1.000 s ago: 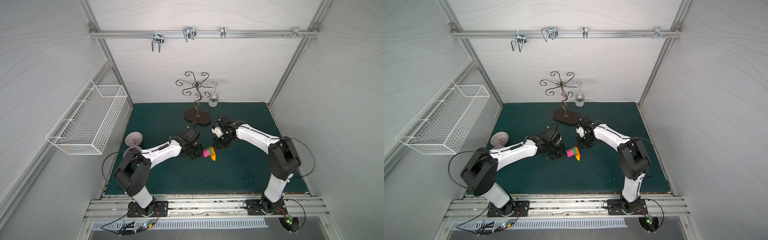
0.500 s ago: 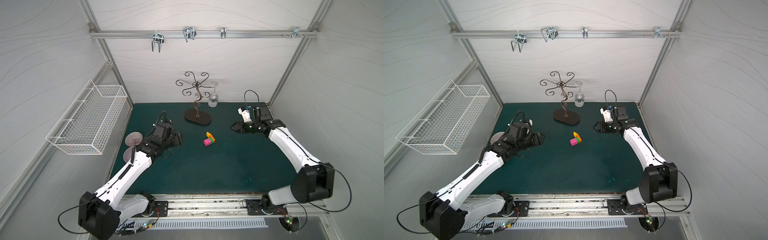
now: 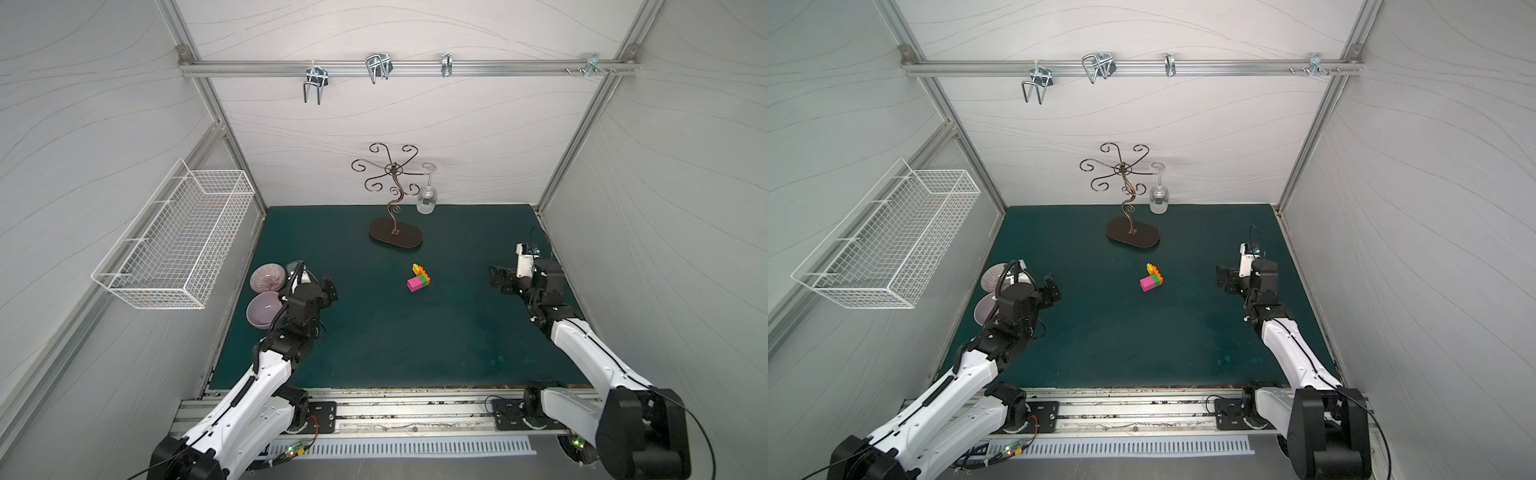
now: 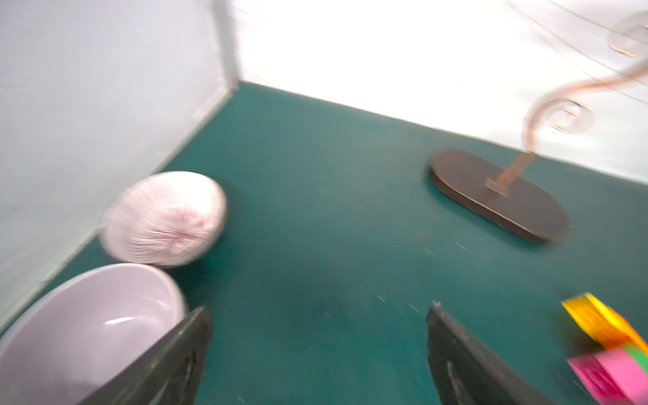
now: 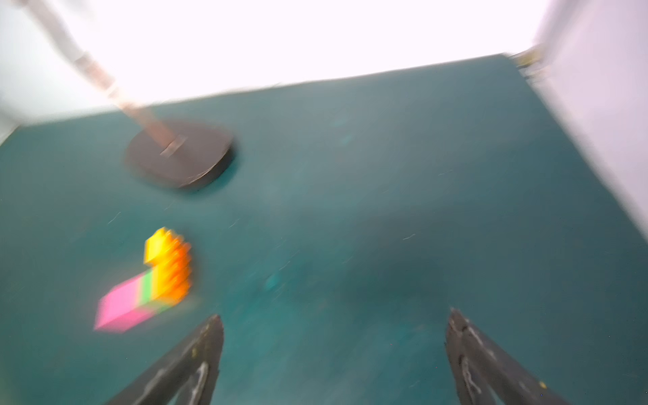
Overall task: Assemble the letter r with lego
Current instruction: Reset both arms
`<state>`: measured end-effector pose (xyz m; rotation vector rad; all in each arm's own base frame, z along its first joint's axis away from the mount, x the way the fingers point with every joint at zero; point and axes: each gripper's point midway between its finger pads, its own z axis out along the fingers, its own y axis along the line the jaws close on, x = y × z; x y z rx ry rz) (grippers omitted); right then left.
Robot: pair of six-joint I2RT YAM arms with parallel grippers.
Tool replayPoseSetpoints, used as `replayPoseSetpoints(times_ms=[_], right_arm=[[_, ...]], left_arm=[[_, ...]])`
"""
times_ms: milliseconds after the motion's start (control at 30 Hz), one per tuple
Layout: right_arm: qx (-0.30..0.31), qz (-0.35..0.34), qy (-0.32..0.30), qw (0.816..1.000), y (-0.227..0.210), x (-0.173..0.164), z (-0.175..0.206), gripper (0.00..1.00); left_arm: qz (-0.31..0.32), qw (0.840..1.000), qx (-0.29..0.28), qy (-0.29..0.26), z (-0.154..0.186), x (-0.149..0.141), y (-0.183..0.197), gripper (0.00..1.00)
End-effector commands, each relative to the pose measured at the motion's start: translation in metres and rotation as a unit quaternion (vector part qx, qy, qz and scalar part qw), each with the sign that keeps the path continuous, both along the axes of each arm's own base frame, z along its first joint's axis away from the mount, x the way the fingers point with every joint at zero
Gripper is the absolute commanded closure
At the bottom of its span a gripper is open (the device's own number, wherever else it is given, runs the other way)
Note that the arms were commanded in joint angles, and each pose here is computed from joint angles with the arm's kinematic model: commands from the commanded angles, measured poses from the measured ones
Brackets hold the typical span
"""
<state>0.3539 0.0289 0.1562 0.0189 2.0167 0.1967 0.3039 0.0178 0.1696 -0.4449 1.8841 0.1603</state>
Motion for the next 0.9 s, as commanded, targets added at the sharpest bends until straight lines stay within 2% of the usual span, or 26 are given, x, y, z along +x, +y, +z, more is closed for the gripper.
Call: replayPoseSetpoints(times_ms=[0,67,133,167,233,333,367,433,500,533,600,633,700,767,800,867], right_arm=[[-0.008,-0.076,-0.075,0.994,-0.032,0.007,0.004,0.01],[-0.012,-0.089,-0.075,0.993,-0.037,0.003,-0.021,0.01],[-0.001,-0.087,-0.074,0.993,-0.034,0.006,-0.039,0.01],[0.000,-0.061,-0.093,0.994,-0.026,0.010,-0.036,0.01],[-0.012,-0.021,-0.085,0.996,-0.014,0.019,-0.042,0.01],[-0.008,-0.008,-0.082,0.997,-0.011,0.032,-0.064,0.01],[-0.006,0.031,-0.090,0.995,0.001,0.033,-0.062,0.01],[-0.010,0.044,-0.054,0.997,0.006,0.035,-0.067,0.01],[-0.001,0.050,-0.070,0.996,0.007,0.037,-0.065,0.01],[0.004,0.052,-0.065,0.997,0.006,0.033,-0.065,0.01],[0.005,0.056,-0.076,0.996,0.007,0.032,-0.064,0.01],[0.006,0.068,-0.078,0.995,0.010,0.033,-0.063,0.01],[0.009,0.086,-0.053,0.995,0.016,0.039,-0.066,0.01],[-0.037,0.070,-0.026,0.996,0.021,0.048,-0.072,0.01],[-0.061,0.068,-0.018,0.996,0.027,0.048,-0.074,0.01],[-0.062,0.068,-0.033,0.995,0.028,0.045,-0.072,0.01]], left_arm=[[0.116,0.991,-0.001,-0.067,0.021,0.003,0.051,0.01],[0.152,0.987,0.013,-0.053,0.005,0.000,0.066,0.01],[0.158,0.986,0.033,-0.041,-0.009,0.002,0.069,0.01],[0.153,0.987,0.038,-0.041,-0.015,0.005,0.068,0.01],[0.149,0.987,0.045,-0.028,-0.028,0.010,0.068,0.01],[0.130,0.989,0.066,-0.018,-0.039,0.027,0.063,0.01],[0.110,0.992,0.066,-0.011,-0.040,0.036,0.058,0.02],[0.064,0.995,0.073,-0.007,-0.042,0.055,0.045,0.09],[0.026,0.996,0.084,0.004,-0.044,0.070,0.034,0.13],[0.017,0.996,0.086,0.003,-0.049,0.073,0.032,0.11],[-0.001,0.995,0.096,-0.034,-0.054,0.077,0.027,0.06],[-0.032,0.995,0.091,-0.020,-0.065,0.080,0.018,0.07],[-0.027,0.995,0.095,-0.017,-0.067,0.085,0.019,0.08],[-0.023,0.996,0.083,-0.003,-0.071,0.086,0.023,0.08],[-0.021,0.997,0.080,0.004,-0.072,0.086,0.024,0.03],[-0.019,0.997,0.078,0.002,-0.072,0.086,0.026,0.00]])
